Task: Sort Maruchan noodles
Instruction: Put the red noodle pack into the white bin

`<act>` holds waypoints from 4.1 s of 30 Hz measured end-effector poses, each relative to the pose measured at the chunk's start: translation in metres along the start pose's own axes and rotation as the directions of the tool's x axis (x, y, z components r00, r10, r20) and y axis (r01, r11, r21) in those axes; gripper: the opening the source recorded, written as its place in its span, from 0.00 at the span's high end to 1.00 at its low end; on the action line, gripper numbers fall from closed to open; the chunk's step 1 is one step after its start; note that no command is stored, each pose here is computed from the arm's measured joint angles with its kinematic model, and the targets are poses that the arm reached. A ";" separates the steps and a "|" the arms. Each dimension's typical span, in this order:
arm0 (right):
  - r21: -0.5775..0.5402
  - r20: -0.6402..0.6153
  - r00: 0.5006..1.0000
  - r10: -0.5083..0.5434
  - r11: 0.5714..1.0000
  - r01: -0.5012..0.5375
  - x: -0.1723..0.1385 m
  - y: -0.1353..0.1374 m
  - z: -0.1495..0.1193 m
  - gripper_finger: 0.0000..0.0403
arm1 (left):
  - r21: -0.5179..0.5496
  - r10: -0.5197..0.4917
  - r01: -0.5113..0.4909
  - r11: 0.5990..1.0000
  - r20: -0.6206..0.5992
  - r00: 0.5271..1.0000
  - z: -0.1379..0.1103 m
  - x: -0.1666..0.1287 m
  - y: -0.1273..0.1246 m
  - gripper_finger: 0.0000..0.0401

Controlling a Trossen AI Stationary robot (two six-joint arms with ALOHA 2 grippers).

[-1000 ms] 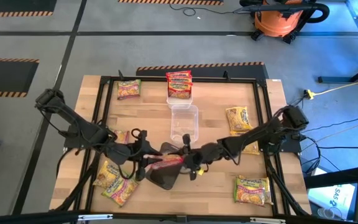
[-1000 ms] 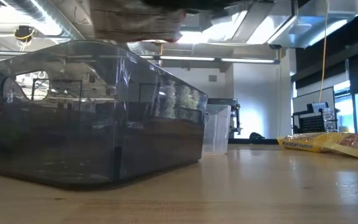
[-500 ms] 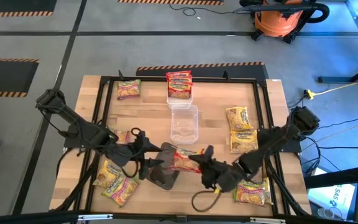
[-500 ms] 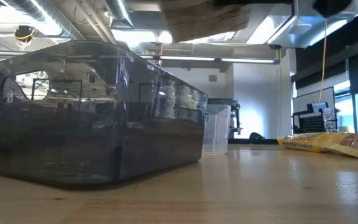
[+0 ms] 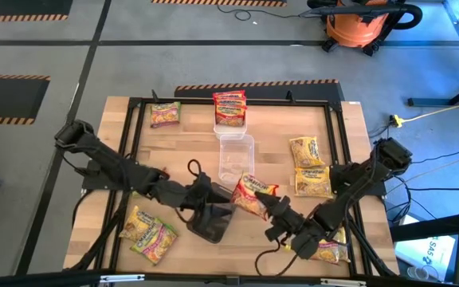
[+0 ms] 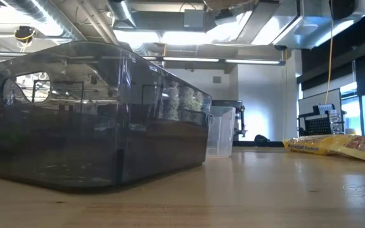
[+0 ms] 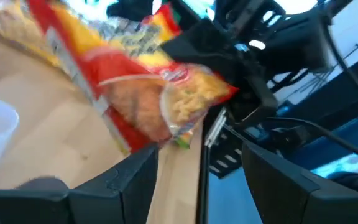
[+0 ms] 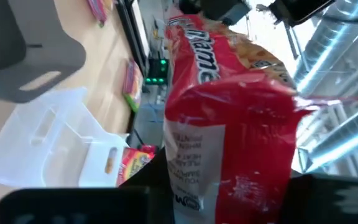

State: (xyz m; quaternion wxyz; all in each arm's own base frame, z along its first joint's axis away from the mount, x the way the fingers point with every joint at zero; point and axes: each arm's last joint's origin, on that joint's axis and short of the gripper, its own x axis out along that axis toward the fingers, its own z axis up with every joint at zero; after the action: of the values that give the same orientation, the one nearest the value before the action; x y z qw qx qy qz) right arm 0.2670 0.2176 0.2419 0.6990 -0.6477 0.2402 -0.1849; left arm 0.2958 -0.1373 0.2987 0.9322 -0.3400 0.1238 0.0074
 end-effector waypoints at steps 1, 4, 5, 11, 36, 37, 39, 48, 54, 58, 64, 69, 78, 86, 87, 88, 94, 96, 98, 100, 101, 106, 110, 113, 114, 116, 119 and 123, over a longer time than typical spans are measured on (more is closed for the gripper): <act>-0.010 0.006 1.000 -0.004 1.000 0.004 -0.002 -0.001 0.001 0.79 | -0.015 -0.002 0.002 1.000 -0.007 1.000 0.001 0.001 0.002 0.44; -0.009 0.046 0.999 -0.006 1.000 0.007 -0.010 -0.003 0.005 0.79 | -0.036 0.007 -0.007 0.999 -0.006 1.000 0.005 0.003 0.006 0.44; -0.011 0.054 0.999 -0.006 1.000 0.007 -0.012 -0.003 0.006 0.79 | -0.042 0.011 -0.011 0.999 -0.004 1.000 0.006 0.003 0.007 0.44; -0.023 0.077 0.997 -0.006 1.000 0.007 -0.020 -0.002 0.008 0.79 | -0.084 0.019 -0.019 0.996 -0.001 1.000 0.013 0.007 0.014 0.44; -0.015 0.184 0.983 0.018 1.000 -0.016 0.013 -0.015 0.007 0.77 | -0.175 -0.119 0.107 0.979 -0.057 0.991 0.016 0.025 0.023 0.47; -0.017 0.193 0.981 0.022 1.000 -0.019 0.013 -0.015 0.008 0.76 | -0.174 -0.118 0.106 0.979 -0.058 0.991 0.016 0.025 0.023 0.48; -0.004 0.220 0.975 0.028 1.000 -0.027 0.014 -0.015 0.009 0.72 | -0.166 -0.122 0.111 0.980 -0.055 0.991 0.016 0.025 0.023 0.52; 0.035 0.211 0.977 0.019 0.999 -0.027 0.015 -0.016 0.008 0.49 | -0.145 -0.124 0.121 0.982 -0.014 0.992 0.021 0.025 0.022 0.66; 0.059 0.217 0.976 0.005 0.998 -0.018 0.010 -0.017 0.010 0.37 | -0.102 -0.132 0.134 0.986 0.030 0.991 0.031 0.018 0.020 0.67; 0.071 0.207 0.978 -0.003 0.997 -0.012 0.009 -0.018 0.011 0.35 | -0.074 -0.122 0.127 0.989 0.066 0.990 0.041 0.015 0.022 0.67; 0.078 0.198 0.980 -0.009 0.997 -0.007 0.009 -0.019 0.011 0.35 | -0.040 -0.129 0.133 0.990 0.105 0.986 0.052 0.010 0.024 0.68; 0.074 0.165 0.986 -0.016 0.997 0.004 0.009 -0.019 0.010 0.34 | -0.023 -0.146 0.148 0.989 0.086 0.986 0.052 0.010 0.024 0.71; 0.078 0.095 0.995 -0.034 0.997 0.027 0.009 -0.019 0.008 0.34 | 0.068 -0.126 0.119 0.991 0.121 0.985 0.057 0.006 0.024 0.74; 0.111 0.052 0.997 -0.054 0.993 0.048 0.009 -0.023 0.007 0.34 | 0.127 -0.123 0.101 0.987 0.173 0.977 0.066 -0.005 0.022 0.74; 0.113 0.049 0.997 -0.056 0.992 0.051 0.009 -0.023 0.007 0.34 | 0.131 -0.124 0.101 0.986 0.180 0.976 0.068 -0.007 0.021 0.74; 0.111 0.046 0.997 -0.058 0.992 0.052 0.008 -0.023 0.007 0.34 | 0.136 -0.128 0.103 0.985 0.195 0.972 0.070 -0.010 0.020 0.74; 0.098 0.053 0.997 -0.063 0.994 0.058 0.008 -0.025 0.007 0.34 | 0.144 -0.107 0.076 0.987 0.224 0.969 0.081 -0.022 0.021 0.74; 0.105 0.061 0.996 -0.065 0.993 0.058 0.008 -0.026 0.008 0.34 | 0.150 -0.103 0.066 0.986 0.253 0.962 0.086 -0.027 0.021 0.74; 0.110 0.062 0.996 -0.069 0.992 0.062 0.008 -0.027 0.008 0.34 | 0.163 -0.088 0.045 0.986 0.266 0.960 0.090 -0.032 0.022 0.74; 0.126 0.063 0.995 -0.071 0.990 0.063 0.008 -0.027 0.008 0.34 | 0.178 -0.090 0.040 0.983 0.284 0.955 0.096 -0.038 0.023 0.74; 0.135 0.064 0.995 -0.070 0.989 0.061 0.008 -0.027 0.008 0.34 | 0.191 -0.087 0.032 0.981 0.290 0.953 0.099 -0.042 0.023 0.74; 0.317 0.065 0.996 -0.069 0.947 0.045 0.008 -0.027 0.008 0.34 | 0.311 -0.080 -0.020 0.950 0.307 0.948 0.108 -0.061 0.023 0.74; 0.485 0.126 0.992 -0.020 0.874 -0.044 0.017 -0.026 0.002 0.34 | 0.382 -0.030 -0.086 0.920 0.286 0.958 0.108 -0.072 0.026 0.74; 0.619 0.212 0.974 0.083 0.759 -0.200 0.031 -0.027 -0.010 0.34 | 0.408 0.010 -0.118 0.905 0.256 0.967 0.105 -0.074 0.029 0.74; 0.653 0.242 0.961 0.137 0.709 -0.266 0.038 -0.027 -0.016 0.34 | 0.412 0.023 -0.126 0.902 0.247 0.969 0.104 -0.074 0.030 0.74; 0.716 0.296 0.925 0.237 0.586 -0.380 0.052 -0.025 -0.026 0.34 | 0.419 0.049 -0.142 0.897 0.226 0.973 0.102 -0.074 0.032 0.74; 0.761 0.337 0.867 0.366 0.436 -0.480 0.069 -0.021 -0.041 0.34 | 0.431 0.090 -0.165 0.887 0.190 0.978 0.098 -0.073 0.036 0.74; 0.778 0.336 0.804 0.490 0.337 -0.530 0.078 -0.014 -0.052 0.34 | 0.453 0.138 -0.188 0.872 0.140 0.980 0.091 -0.072 0.040 0.74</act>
State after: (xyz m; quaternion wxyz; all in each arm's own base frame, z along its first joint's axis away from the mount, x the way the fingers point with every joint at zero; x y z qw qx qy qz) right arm 0.3012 0.1291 0.2455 0.9474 -0.1201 0.2945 -0.0359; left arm 0.2425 -0.0439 0.3578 0.9875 -0.0948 0.1019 0.0737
